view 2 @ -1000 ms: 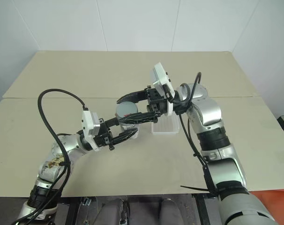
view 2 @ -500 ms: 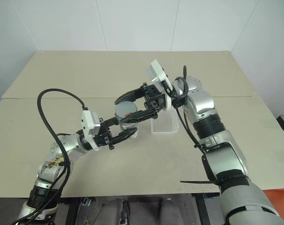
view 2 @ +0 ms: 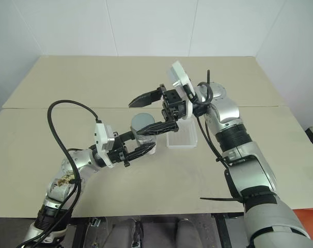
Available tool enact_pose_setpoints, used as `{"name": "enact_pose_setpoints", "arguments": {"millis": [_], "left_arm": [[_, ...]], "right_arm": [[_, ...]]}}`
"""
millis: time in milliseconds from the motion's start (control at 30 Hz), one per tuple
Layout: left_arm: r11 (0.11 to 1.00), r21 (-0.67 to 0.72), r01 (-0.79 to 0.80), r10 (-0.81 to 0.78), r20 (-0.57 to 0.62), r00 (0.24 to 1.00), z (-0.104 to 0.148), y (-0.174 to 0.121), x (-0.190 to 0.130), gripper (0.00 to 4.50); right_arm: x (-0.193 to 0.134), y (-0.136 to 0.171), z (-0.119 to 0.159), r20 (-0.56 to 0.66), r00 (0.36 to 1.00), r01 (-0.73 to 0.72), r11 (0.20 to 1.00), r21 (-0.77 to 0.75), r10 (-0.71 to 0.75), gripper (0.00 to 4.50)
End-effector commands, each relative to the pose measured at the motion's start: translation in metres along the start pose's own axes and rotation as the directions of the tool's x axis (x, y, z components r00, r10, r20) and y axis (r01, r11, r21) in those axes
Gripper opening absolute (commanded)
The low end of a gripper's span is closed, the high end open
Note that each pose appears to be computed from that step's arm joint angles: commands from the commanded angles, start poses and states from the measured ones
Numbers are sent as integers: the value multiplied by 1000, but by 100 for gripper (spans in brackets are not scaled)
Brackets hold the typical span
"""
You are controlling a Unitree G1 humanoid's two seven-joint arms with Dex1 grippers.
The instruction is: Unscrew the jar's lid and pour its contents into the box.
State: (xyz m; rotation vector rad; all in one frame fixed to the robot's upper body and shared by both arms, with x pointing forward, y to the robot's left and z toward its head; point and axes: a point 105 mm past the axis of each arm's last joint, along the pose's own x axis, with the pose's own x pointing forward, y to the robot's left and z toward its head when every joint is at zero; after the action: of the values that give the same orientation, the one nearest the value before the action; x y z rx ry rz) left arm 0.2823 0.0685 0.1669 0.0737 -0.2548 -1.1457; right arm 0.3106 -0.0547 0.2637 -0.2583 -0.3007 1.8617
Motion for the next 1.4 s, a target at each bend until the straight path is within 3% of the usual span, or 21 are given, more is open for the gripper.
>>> {"name": "enact_pose_setpoints", "arguments": {"millis": [33,167,300,433,633,767,967,1400], "left_arm": [[1000,12,12,-13,33,999,6,-3,2,223],[1000,22,-7,7,32,999,4,0,5,223],[999,41,-31,30,36,999,4,4,6,223],[998,42,-43,42,43,998,5,5,9,223],[994,71,-84,81,44,996,1,8,12,223],[991,82,-104,99,58,993,4,11,12,223],[989,85,-117,112,59,992,3,13,11,223],[989,90,-120,115,56,992,4,13,10,223]], "right_arm": [[-7,17,13,-5,1000,-6,998,-69,6,448],[-6,25,12,-36,991,126,985,-114,-131,448],[0,19,16,-6,935,354,931,-85,-356,448],[10,27,16,-21,877,472,869,-151,-480,448],[19,34,13,-36,816,568,812,-133,-577,448],[16,27,10,-62,724,677,725,-126,-687,448],[15,26,6,-74,682,723,686,-87,-728,448],[23,33,-3,-96,714,692,720,-59,-694,448]]}}
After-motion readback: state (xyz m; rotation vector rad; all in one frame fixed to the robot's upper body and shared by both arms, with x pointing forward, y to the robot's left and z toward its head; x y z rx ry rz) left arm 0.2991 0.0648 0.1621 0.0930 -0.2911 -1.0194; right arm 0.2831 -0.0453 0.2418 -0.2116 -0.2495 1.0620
